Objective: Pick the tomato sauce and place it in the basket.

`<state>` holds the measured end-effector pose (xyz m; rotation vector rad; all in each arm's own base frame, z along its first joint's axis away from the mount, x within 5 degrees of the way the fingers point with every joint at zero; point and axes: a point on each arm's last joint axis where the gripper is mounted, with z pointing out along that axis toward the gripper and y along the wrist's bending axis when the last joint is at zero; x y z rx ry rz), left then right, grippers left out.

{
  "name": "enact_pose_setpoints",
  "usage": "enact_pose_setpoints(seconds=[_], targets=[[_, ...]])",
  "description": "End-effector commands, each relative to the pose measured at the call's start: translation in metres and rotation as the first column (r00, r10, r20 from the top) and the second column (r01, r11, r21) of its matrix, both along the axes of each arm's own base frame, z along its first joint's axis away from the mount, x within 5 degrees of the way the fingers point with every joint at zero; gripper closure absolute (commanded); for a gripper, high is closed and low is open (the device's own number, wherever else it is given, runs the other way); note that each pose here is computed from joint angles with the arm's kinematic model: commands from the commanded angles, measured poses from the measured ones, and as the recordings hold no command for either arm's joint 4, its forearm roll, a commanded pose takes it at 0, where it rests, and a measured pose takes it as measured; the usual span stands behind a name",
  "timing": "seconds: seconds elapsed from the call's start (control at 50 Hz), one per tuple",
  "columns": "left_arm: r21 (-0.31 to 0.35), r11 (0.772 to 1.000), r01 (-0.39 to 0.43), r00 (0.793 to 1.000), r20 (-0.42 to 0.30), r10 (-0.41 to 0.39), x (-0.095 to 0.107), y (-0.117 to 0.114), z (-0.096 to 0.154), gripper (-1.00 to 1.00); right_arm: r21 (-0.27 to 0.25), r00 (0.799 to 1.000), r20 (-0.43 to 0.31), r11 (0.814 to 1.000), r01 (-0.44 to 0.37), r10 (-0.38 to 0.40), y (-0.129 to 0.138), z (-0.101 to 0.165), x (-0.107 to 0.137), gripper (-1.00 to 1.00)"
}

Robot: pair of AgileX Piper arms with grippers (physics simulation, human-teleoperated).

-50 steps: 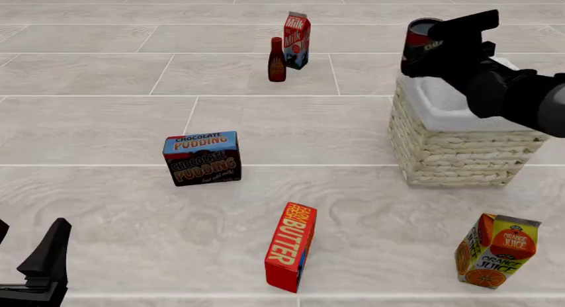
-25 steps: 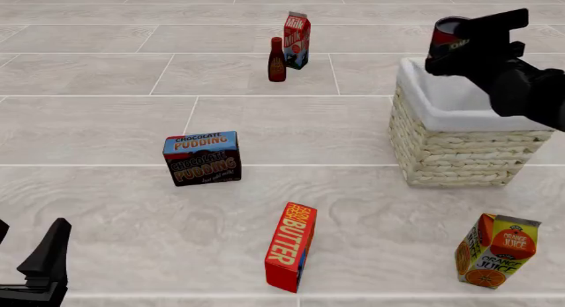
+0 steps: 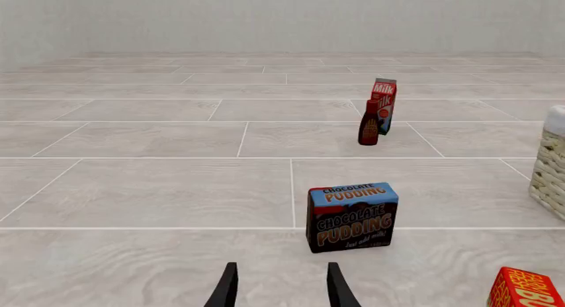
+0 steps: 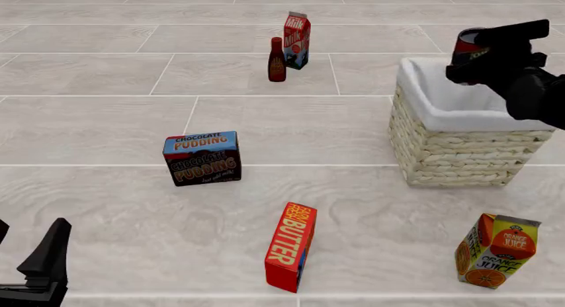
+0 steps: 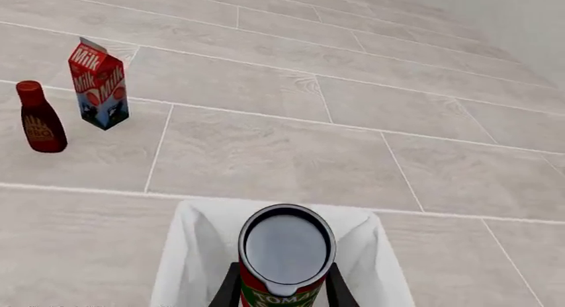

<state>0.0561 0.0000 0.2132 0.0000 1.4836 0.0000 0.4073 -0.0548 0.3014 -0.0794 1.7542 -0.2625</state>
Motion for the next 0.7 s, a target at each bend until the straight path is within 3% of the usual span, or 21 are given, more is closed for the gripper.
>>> enact_pose_setpoints(seconds=[0.02,0.7], targets=[[0.000,1.000,0.000,1.000,0.000,0.000,0.000,0.000,0.000,-1.00,0.015,0.999,-0.035,0.999,0.041,-0.040,-0.018,-0.011,0.007,1.00],[0.000,1.000,0.000,1.000,0.000,0.000,0.000,0.000,0.000,-1.00,0.015,0.992,-0.106,0.997,0.075,-0.073,-0.038,-0.040,0.034,1.00]])
